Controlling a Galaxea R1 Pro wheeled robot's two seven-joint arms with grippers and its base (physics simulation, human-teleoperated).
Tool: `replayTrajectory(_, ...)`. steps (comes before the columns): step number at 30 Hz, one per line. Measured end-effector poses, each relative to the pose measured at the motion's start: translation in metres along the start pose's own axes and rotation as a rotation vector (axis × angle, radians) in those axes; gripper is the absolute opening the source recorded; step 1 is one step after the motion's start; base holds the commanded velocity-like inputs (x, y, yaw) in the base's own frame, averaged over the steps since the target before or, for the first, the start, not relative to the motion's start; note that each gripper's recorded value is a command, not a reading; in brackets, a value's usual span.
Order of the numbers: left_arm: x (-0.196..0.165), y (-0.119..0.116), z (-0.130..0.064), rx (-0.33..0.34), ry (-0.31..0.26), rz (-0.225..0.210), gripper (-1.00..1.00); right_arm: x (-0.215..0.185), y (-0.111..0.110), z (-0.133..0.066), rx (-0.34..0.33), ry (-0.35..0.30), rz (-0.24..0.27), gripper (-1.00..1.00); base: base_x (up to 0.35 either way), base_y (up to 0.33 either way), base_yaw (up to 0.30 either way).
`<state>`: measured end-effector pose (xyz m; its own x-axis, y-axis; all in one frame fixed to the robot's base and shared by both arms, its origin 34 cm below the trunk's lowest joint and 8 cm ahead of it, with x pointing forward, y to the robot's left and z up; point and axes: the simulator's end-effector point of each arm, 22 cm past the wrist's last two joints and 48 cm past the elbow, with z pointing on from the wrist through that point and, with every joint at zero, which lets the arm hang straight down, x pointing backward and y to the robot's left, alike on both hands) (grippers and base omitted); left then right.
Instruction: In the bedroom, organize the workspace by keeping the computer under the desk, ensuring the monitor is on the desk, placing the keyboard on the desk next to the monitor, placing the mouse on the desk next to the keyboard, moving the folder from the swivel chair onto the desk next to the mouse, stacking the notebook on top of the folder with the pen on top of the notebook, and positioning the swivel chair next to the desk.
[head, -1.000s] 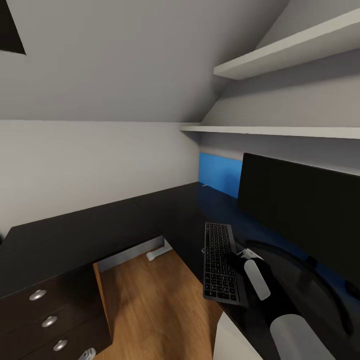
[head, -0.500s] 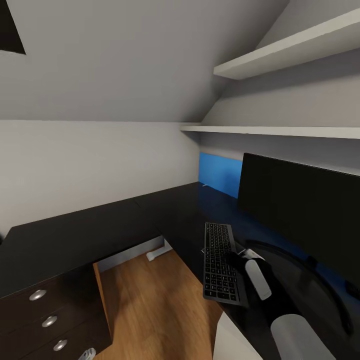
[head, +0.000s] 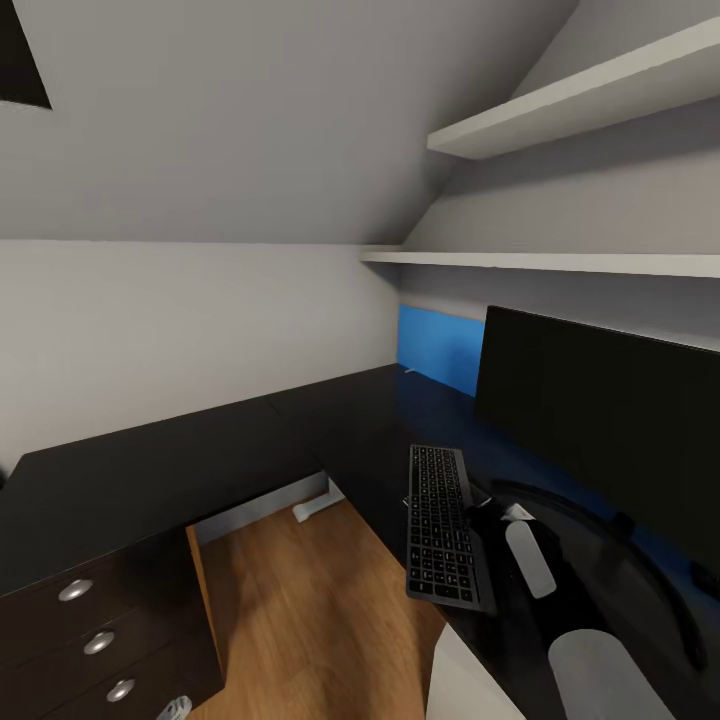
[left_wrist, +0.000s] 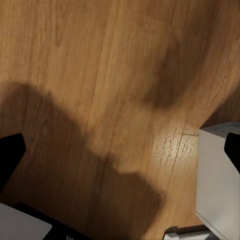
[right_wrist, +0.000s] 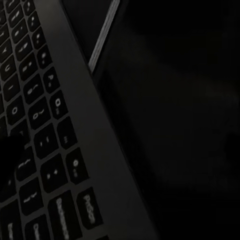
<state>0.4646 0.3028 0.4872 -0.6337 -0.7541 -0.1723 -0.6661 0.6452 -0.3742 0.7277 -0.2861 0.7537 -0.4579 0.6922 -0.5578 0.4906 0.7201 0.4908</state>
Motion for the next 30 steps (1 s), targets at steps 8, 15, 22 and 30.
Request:
replayTrajectory(8, 0.0000, 0.0000, -0.0001, 0.000, 0.000, 0.000, 1.00, -0.0001, -0.0048, 0.0012, 0.011, 0.001, 0.003, 1.00, 0.000, 0.000, 0.000)
replayTrajectory(15, -0.0002, 0.0001, -0.0001, 0.000, 0.000, -0.001, 1.00, -0.0024, -0.0048, 0.0013, 0.010, -0.005, 0.003, 1.00, 0.000, 0.067, 0.000)
replayTrajectory(22, 0.0001, 0.0006, 0.0000, -0.001, 0.000, -0.001, 1.00, -0.0027, -0.0049, 0.0015, 0.010, -0.005, 0.002, 1.00, 0.000, 0.145, 0.000)
replayTrajectory(30, 0.0006, 0.0011, 0.0001, -0.002, 0.001, -0.001, 1.00, -0.0031, -0.0049, 0.0015, 0.013, -0.004, 0.000, 1.00, 0.000, 0.036, 0.000)
